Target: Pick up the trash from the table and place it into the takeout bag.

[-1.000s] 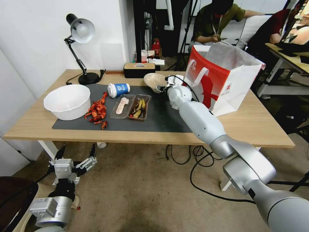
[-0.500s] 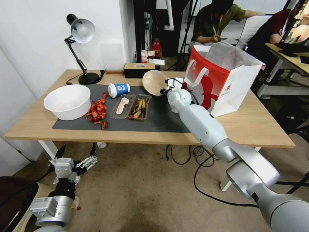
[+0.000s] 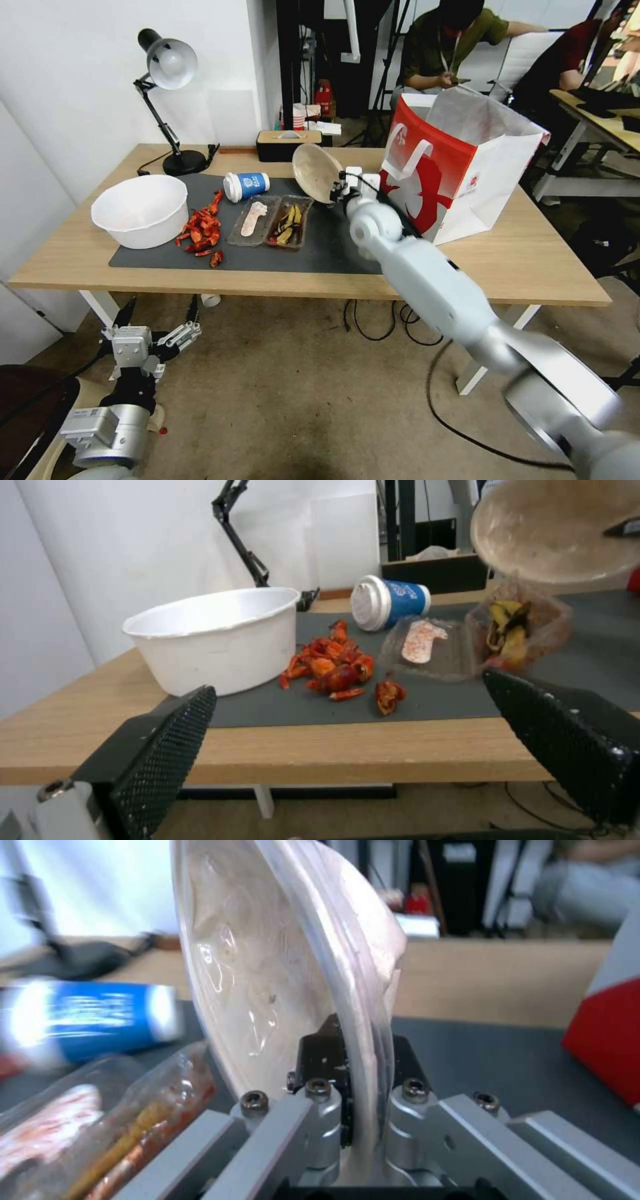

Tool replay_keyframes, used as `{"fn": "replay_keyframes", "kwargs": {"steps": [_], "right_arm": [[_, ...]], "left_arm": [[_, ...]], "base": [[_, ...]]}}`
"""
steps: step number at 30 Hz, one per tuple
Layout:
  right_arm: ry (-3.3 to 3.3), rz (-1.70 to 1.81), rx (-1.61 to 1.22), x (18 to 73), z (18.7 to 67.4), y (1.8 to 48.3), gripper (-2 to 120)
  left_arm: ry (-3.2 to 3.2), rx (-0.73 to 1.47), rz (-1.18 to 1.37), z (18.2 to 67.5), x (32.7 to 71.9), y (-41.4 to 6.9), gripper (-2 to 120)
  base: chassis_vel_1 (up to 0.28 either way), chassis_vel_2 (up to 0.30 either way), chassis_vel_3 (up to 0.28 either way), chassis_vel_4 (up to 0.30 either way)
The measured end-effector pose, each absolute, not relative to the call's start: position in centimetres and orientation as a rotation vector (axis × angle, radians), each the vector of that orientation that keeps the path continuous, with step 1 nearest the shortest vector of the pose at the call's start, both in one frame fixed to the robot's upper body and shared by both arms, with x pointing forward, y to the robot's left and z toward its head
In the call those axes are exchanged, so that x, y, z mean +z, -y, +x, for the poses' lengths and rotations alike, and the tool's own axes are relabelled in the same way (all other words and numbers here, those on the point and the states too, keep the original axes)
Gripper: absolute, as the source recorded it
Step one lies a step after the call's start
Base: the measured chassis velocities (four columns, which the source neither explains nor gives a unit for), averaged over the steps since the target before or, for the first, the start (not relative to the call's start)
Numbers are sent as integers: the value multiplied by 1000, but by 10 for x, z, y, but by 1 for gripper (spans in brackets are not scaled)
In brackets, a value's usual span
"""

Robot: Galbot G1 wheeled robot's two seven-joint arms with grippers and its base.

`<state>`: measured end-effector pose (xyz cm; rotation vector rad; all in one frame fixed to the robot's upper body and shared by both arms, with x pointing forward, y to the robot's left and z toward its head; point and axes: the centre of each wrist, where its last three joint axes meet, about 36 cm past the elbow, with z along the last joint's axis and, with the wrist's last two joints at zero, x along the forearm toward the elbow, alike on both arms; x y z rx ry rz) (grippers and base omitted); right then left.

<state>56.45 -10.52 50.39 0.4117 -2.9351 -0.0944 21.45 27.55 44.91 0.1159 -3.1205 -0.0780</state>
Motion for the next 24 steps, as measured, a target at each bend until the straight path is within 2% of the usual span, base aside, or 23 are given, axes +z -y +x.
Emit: {"fn": "replay_keyframes", "kwargs": {"steps": [4, 14, 20, 24], "right_arm": [[3026, 478, -30, 507, 531, 120, 1], [3251, 630, 54, 504, 488, 164, 1], [3422, 769, 65, 540, 470, 191, 1], [3539, 695, 120, 582, 464, 212, 1]], "left_arm": [[3115, -81, 115, 214, 449, -275, 100], [3106, -81, 114, 212, 445, -271, 100], [3106, -82, 113, 212, 445, -271, 100], [3108, -82, 112, 212, 446, -270, 100]], "base": [[0, 0, 0, 0], [0, 0, 0, 0], [0, 0, 0, 0], [0, 0, 0, 0]]}}
